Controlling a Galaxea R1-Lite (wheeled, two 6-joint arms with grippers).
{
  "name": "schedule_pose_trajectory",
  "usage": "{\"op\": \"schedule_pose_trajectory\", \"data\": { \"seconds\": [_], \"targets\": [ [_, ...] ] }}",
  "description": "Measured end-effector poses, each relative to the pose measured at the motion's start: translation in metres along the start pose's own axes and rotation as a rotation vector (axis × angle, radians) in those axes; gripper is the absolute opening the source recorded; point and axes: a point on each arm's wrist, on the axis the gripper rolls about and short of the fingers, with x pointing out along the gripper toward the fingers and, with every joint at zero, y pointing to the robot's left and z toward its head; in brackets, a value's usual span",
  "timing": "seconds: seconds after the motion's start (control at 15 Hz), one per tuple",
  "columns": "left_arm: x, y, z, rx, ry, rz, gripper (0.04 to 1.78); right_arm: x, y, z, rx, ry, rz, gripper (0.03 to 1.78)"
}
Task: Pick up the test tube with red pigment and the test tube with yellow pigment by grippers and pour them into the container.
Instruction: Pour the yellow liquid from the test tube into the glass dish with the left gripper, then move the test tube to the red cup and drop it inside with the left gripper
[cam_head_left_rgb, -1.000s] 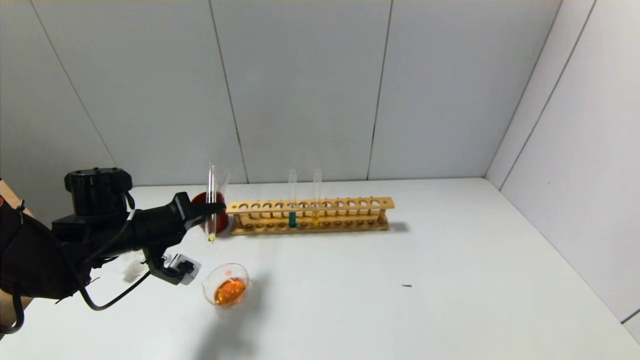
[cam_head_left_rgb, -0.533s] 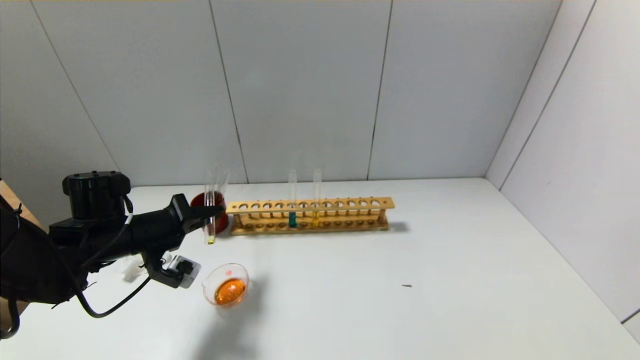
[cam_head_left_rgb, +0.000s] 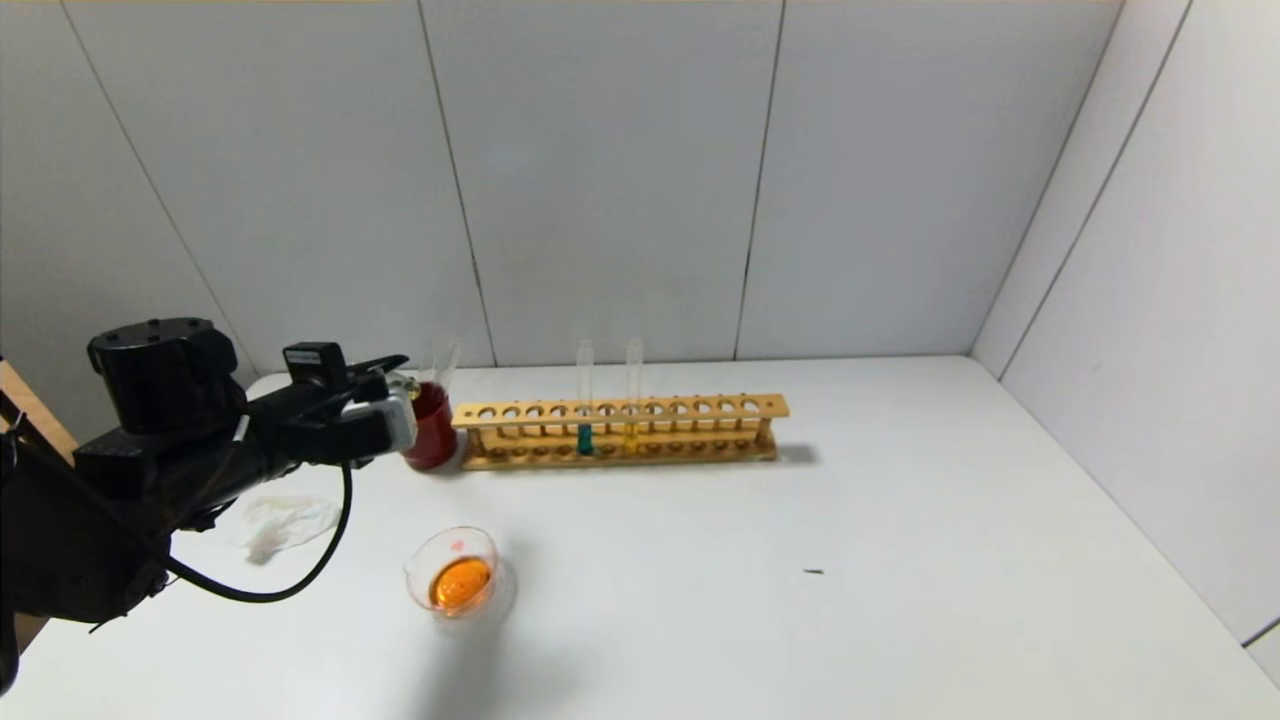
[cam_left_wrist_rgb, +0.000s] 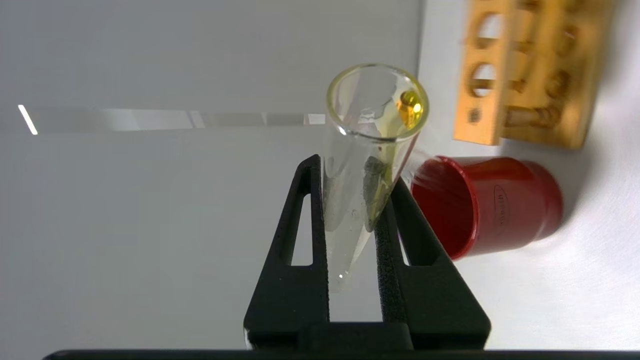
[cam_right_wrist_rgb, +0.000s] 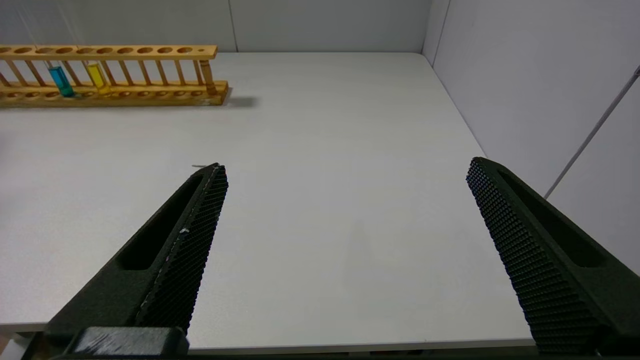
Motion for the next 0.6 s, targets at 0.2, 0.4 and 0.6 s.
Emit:
{"op": "schedule_pose_trajectory", "data": {
  "seconds": [0.2, 0.4, 0.6],
  "targets": [
    [0.0, 0.009, 0.007, -0.352, 0.084, 0.036, 0.32, 0.0, 0.0, 0.0, 0.0, 0.0, 0.0, 1.75],
    [0.007, 0.024, 0.016, -0.69, 0.063, 0.065, 0.32, 0.0, 0.0, 0.0, 0.0, 0.0, 0.001, 1.75],
    [0.015, 0.043, 0.018, -0.981, 0.026, 0.108, 0.32, 0.0, 0.0, 0.0, 0.0, 0.0, 0.001, 1.75]
  ]
}}
